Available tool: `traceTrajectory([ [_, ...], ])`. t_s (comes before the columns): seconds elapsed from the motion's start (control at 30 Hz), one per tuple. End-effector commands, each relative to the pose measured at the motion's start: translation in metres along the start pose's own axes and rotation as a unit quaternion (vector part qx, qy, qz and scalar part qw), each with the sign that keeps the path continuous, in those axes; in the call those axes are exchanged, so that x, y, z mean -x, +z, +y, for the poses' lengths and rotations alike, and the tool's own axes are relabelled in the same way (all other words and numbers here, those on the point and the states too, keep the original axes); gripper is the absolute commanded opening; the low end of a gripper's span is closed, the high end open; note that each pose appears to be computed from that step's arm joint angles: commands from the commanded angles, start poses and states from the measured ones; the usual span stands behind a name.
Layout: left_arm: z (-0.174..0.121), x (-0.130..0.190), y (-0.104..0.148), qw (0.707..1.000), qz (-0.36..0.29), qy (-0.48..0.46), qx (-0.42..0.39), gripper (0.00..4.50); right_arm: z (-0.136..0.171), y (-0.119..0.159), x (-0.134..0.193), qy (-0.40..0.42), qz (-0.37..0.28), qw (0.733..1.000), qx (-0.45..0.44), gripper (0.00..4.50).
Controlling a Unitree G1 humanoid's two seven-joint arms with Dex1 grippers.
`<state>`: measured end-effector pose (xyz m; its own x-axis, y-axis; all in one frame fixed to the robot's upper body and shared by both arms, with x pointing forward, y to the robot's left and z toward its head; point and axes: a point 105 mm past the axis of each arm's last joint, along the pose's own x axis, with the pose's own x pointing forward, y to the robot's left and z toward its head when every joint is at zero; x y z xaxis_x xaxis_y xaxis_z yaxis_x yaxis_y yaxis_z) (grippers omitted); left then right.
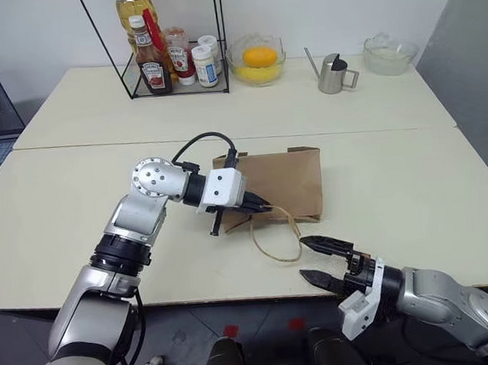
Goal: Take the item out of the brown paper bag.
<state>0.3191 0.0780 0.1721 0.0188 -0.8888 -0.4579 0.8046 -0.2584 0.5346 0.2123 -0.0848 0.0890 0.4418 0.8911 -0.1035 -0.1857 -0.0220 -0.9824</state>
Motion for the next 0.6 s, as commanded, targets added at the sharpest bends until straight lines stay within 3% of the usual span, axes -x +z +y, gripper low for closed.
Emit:
traceTrajectory([
  [0.03, 0.006, 0.006, 0.006, 1.0, -0.003, 0.012, -0.02, 0.03, 0.002, 0.006, -0.003, -0.002, -0.018, 1.0, -0.008, 4.5],
  [0.4, 0.006, 0.007, 0.011, 1.0, -0.014, 0.015, -0.018, 0.03, -0.006, -0.004, -0.029, 0.004, -0.011, 1.0, -0.017, 4.5],
  [0.5, 0.008, 0.008, 0.013, 0.999, -0.018, 0.023, -0.013, 0.0, -0.002, -0.006, -0.033, 0.016, -0.014, 1.0, -0.018, 3.96],
  [0.6, 0.011, 0.011, 0.015, 0.999, -0.019, 0.031, -0.008, 0.0, 0.003, -0.008, -0.036, 0.027, -0.014, 0.999, -0.024, 3.0],
])
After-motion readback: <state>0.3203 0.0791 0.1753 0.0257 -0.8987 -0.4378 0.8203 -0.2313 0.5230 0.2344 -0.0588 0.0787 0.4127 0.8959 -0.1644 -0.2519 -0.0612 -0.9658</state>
